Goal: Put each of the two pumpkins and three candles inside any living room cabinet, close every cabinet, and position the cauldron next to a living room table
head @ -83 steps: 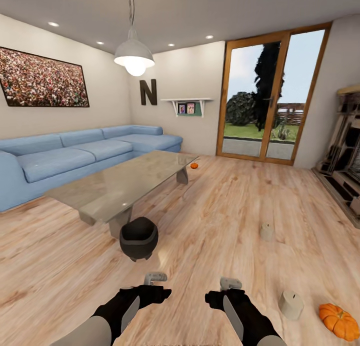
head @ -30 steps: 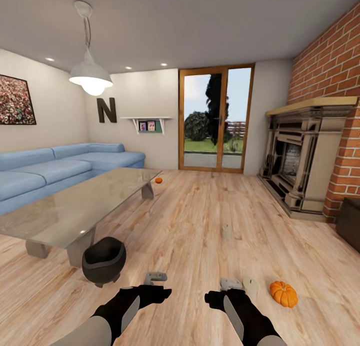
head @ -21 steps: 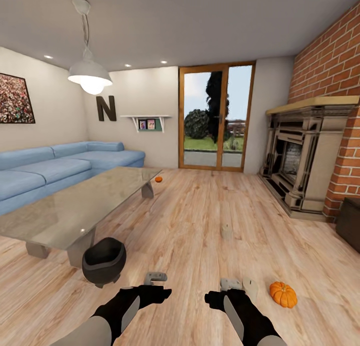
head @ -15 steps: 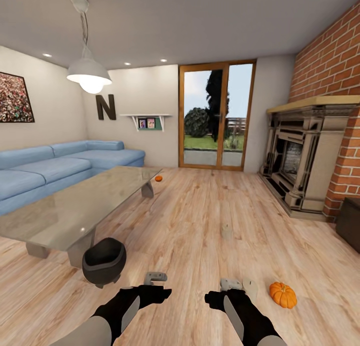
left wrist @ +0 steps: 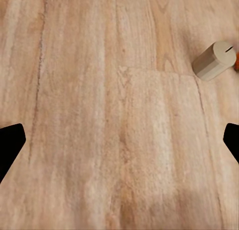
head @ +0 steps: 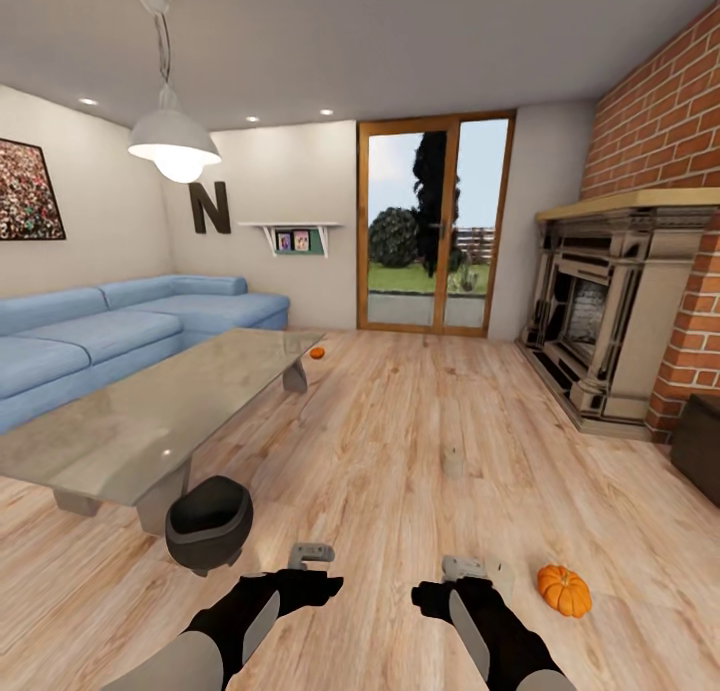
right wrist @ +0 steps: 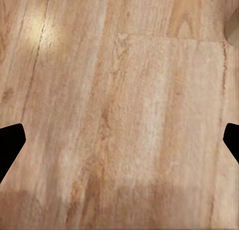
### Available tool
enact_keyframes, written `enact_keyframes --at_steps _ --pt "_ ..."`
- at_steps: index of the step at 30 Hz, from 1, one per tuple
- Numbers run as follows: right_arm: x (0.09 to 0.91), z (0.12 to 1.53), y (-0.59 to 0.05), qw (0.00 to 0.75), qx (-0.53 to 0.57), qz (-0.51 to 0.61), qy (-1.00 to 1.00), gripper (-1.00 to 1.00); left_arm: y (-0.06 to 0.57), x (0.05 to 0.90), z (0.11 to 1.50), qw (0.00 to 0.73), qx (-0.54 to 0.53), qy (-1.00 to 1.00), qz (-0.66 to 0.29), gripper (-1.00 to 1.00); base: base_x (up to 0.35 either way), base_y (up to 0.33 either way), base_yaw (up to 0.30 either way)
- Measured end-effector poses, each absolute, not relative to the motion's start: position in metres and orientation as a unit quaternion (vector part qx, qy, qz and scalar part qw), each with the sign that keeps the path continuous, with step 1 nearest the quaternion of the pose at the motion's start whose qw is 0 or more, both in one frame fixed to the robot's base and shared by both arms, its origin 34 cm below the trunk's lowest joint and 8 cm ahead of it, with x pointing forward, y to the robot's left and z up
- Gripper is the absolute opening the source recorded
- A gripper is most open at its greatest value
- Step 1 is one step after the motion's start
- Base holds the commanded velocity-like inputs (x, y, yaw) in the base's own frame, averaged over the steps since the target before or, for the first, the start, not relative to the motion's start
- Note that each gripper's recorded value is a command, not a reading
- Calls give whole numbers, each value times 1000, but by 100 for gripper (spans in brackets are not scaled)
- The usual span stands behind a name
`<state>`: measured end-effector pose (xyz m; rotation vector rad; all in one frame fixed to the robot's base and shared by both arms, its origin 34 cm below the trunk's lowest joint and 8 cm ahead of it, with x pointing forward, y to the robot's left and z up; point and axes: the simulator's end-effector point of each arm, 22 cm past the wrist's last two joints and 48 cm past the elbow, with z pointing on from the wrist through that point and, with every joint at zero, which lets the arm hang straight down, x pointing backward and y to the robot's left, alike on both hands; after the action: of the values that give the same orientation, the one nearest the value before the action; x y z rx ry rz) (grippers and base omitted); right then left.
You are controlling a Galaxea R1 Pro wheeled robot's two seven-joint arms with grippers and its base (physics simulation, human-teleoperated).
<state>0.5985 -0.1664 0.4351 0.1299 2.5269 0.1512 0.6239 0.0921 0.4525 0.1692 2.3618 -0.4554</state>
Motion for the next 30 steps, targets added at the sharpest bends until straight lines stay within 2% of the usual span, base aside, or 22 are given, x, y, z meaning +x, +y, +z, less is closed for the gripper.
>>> enact_keyframes --at_steps 30 --pt "603 474 -171 274 51 53 959 100 92 630 491 334 61 924 -178 100 0 0 0"
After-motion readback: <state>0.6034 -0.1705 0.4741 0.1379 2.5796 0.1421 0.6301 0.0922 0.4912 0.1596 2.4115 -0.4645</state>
